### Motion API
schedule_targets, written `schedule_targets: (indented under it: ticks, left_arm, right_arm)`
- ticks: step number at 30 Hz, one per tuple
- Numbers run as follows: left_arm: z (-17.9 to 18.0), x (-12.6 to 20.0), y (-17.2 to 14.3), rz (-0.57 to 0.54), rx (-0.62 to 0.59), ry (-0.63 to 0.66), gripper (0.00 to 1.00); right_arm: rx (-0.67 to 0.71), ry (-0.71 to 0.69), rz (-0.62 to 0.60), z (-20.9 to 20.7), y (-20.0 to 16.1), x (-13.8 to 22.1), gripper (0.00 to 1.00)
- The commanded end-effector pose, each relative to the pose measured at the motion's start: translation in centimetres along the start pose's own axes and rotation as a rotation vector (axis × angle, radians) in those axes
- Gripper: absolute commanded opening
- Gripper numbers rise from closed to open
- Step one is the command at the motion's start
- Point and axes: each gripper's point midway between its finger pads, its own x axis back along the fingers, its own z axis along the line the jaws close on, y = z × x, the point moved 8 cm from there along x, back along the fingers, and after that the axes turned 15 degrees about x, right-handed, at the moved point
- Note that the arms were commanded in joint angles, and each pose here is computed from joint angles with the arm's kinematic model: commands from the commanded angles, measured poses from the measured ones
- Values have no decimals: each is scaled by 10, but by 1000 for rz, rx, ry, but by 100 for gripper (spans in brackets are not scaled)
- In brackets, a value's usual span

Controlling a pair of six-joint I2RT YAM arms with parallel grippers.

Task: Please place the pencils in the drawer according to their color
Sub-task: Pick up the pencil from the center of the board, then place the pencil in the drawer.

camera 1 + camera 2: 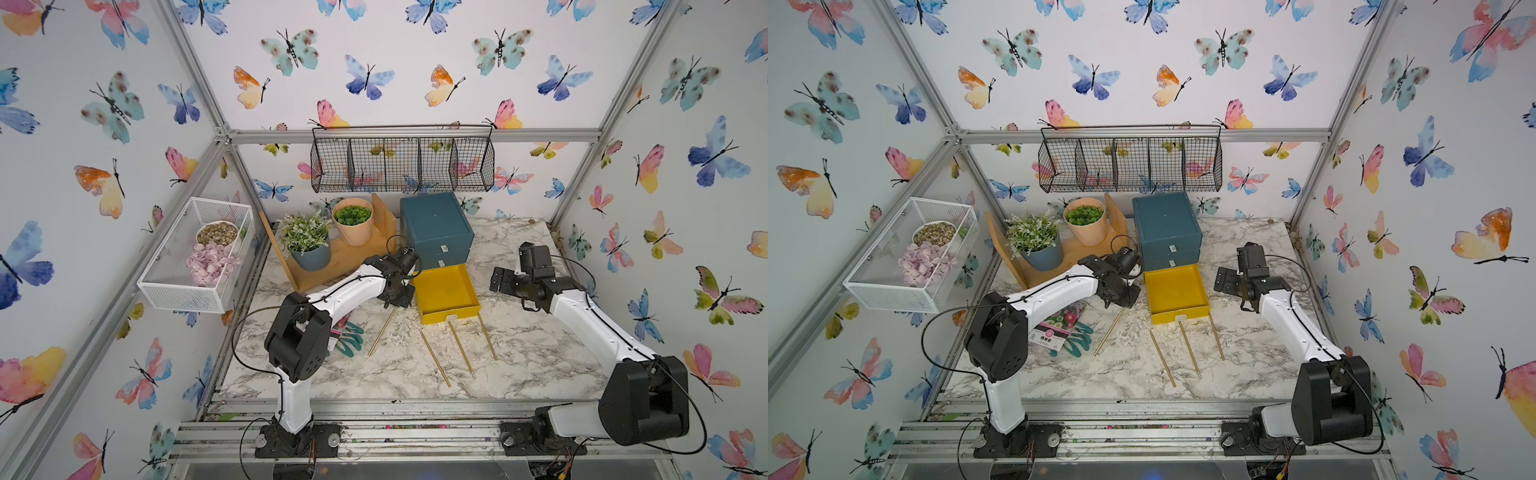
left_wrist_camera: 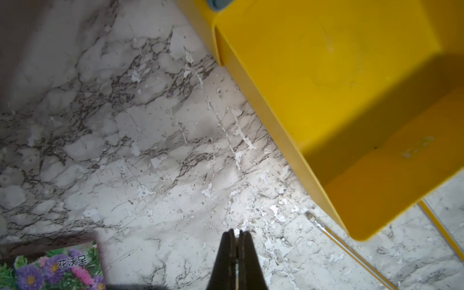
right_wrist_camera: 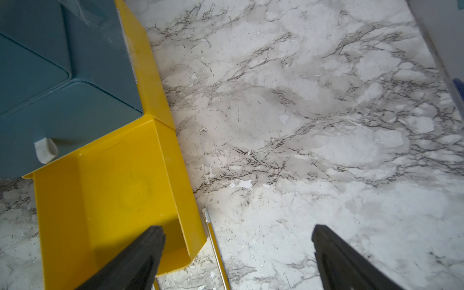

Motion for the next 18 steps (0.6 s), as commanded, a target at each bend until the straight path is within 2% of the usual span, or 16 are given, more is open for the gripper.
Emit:
schedule_targets:
  ticks: [1, 9, 18]
  left_arm:
    - [-13, 24, 4, -29, -11, -47, 0]
    - [-43, 54, 25, -132, -57, -117, 0]
    - [-93, 96, 56, -357, -145, -268, 0]
  right_arm:
    - [-6, -35, -20, -4, 0, 6, 99]
    - [-17, -61, -42, -6, 1, 12, 98]
    - [-85, -138, -156, -17, 3, 36, 98]
